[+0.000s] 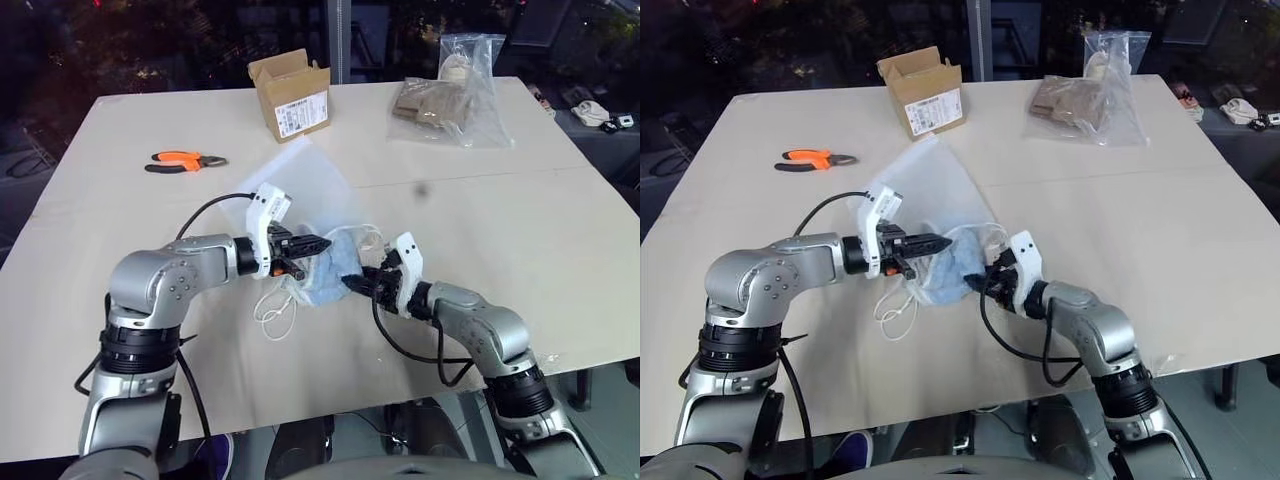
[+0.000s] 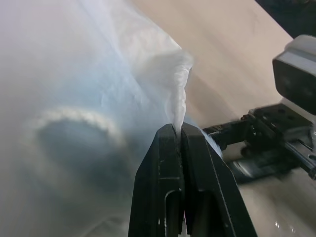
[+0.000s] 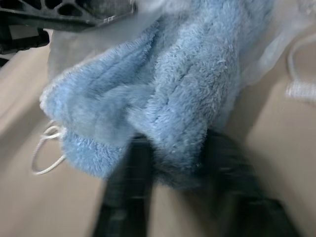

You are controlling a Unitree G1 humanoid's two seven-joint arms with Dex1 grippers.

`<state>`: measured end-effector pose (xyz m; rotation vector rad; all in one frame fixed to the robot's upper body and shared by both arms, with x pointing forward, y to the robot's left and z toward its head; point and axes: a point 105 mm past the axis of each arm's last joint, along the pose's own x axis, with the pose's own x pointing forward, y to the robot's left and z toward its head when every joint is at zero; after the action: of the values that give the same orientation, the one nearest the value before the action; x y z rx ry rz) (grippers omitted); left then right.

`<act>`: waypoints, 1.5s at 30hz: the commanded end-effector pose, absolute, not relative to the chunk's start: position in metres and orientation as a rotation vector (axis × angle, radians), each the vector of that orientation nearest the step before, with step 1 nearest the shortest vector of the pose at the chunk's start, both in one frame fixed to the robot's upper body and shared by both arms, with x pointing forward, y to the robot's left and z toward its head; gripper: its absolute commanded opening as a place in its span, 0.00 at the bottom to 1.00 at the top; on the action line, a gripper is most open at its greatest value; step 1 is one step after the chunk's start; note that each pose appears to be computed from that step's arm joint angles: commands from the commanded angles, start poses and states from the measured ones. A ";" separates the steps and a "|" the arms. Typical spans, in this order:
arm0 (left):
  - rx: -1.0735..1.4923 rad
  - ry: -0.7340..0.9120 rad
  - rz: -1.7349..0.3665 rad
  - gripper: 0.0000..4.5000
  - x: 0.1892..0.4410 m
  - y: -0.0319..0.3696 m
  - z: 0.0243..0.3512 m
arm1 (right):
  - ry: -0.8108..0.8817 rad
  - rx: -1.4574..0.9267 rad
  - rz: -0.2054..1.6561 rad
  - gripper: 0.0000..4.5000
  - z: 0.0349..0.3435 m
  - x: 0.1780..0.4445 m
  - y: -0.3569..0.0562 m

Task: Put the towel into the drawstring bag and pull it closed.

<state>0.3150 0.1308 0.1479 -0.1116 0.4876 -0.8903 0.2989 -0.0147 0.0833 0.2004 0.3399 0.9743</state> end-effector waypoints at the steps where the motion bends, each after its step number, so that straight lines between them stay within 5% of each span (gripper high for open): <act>1: -0.088 0.481 -0.901 0.00 0.315 0.135 0.152 | 0.205 0.268 1.001 0.02 0.105 0.304 -0.011; 9: -0.097 0.473 -0.960 0.00 0.310 0.132 0.162 | 0.080 0.368 1.006 0.02 0.135 0.321 0.002; 18: -0.281 0.453 -1.044 0.00 0.307 0.120 0.183 | 0.099 0.269 0.973 0.02 0.115 0.333 0.028; 33: -0.320 0.524 -0.887 0.00 0.310 0.143 0.158 | 0.035 0.427 1.013 0.02 0.126 0.351 0.061; 39: -0.353 0.457 -0.863 0.00 0.321 0.146 0.165 | 0.039 0.310 1.033 0.53 0.115 0.350 0.079; 43: -0.343 0.400 -0.818 0.00 0.329 0.159 0.163 | -0.021 0.224 1.036 0.53 0.122 0.347 0.052; 45: -0.334 0.394 -0.805 0.00 0.332 0.165 0.162 | -0.030 0.119 1.047 0.71 0.122 0.341 0.040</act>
<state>0.3293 0.1574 0.1554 -0.3557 0.4348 -0.8143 0.3475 0.0409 0.1075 0.1745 0.0245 1.0097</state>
